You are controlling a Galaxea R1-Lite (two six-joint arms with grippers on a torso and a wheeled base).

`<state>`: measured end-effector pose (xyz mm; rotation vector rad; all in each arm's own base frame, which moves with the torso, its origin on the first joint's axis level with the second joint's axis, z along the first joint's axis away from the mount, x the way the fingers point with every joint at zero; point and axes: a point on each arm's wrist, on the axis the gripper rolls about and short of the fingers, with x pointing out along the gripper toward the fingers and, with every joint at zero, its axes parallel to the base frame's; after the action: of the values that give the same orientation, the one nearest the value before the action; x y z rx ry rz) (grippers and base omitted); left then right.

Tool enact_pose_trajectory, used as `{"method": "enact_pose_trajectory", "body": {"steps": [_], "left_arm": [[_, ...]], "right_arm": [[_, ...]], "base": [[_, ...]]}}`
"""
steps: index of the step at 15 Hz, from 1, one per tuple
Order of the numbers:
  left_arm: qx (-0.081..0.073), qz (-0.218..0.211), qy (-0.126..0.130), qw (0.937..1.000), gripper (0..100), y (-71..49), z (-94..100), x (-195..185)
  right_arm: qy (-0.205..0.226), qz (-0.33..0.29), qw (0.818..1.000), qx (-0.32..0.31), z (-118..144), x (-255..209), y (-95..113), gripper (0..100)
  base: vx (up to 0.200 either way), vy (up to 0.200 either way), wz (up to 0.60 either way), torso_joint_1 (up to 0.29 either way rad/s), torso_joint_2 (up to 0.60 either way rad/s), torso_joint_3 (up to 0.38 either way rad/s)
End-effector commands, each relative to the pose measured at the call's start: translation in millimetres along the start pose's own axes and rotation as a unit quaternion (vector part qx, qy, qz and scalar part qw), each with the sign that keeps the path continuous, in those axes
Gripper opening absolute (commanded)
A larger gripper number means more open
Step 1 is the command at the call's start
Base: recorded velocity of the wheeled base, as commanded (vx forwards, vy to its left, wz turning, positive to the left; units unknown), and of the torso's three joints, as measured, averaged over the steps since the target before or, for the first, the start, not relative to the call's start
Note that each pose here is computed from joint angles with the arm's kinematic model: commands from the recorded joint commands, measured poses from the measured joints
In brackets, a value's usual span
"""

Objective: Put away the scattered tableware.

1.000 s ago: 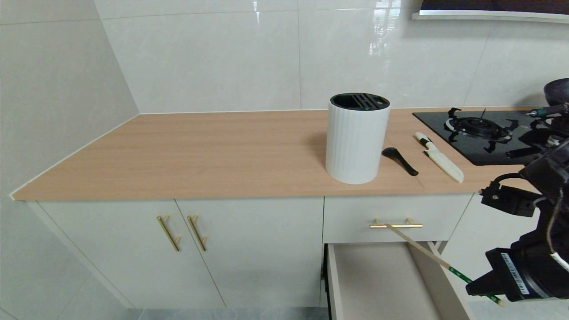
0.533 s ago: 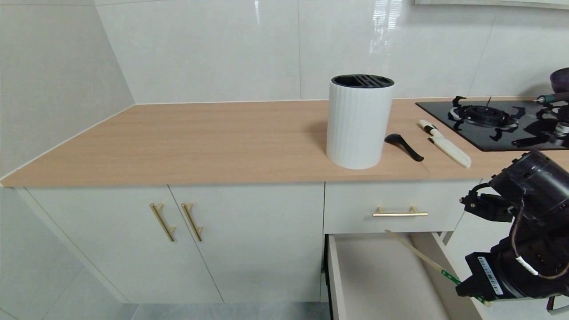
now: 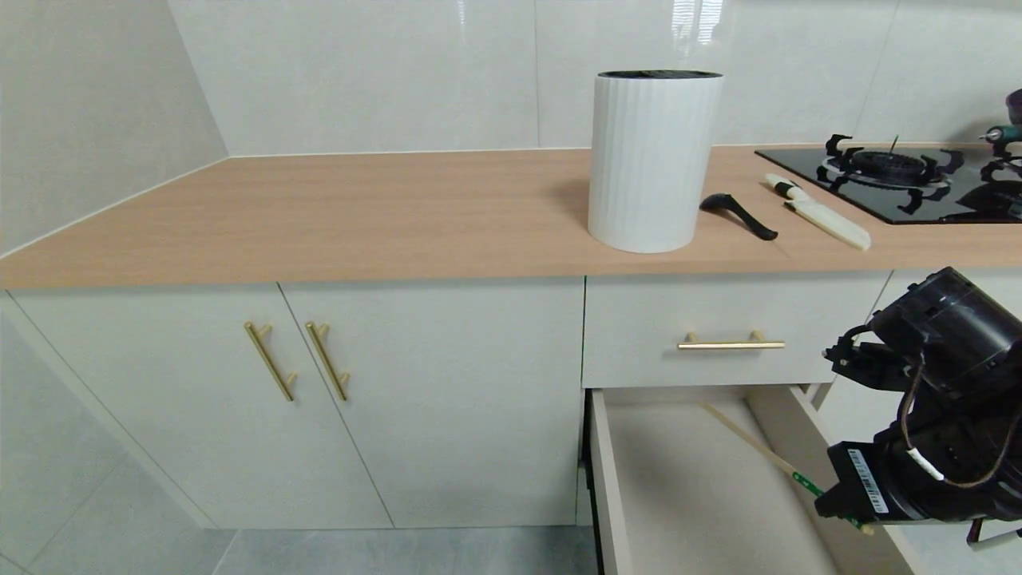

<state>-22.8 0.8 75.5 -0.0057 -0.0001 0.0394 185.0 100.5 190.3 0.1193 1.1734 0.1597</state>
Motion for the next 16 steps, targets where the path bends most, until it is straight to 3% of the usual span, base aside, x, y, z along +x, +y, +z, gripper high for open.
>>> {"method": "enact_pose_trajectory", "body": {"steps": [1,6,11,14,16], "left_arm": [[0.0,0.0,-0.001,1.0,100,0.0,0.2,0.0],[0.0,0.0,-0.001,1.0,100,0.0,0.2,0.0],[0.0,0.0,-0.001,1.0,100,0.0,0.2,0.0],[0.0,0.0,-0.001,1.0,100,0.0,0.2,0.0],[0.0,0.0,0.0,1.0,100,0.0,0.2,0.1]], "right_arm": [[0.006,-0.006,1.0,0.005,2.2,4.4,-1.6,0],[0.006,-0.012,1.0,0.016,7.9,10.8,-5.4,0],[0.008,-0.013,1.0,0.016,15.1,24.7,-2.1,0],[0.034,-0.031,0.999,0.013,23.9,65.3,2.6,0],[0.007,-0.018,1.0,0.003,21.2,102.5,7.7,0]], "base": [[0.0,0.0,0.0,-0.163,0.47,0.281],[0.0,0.0,0.0,-0.145,0.44,0.285],[0.0,0.0,0.0,-0.024,0.08,0.045],[0.0,0.0,0.0,0.0,0.0,0.0],[0.0,0.0,0.0,0.0,0.0,0.0]]}}
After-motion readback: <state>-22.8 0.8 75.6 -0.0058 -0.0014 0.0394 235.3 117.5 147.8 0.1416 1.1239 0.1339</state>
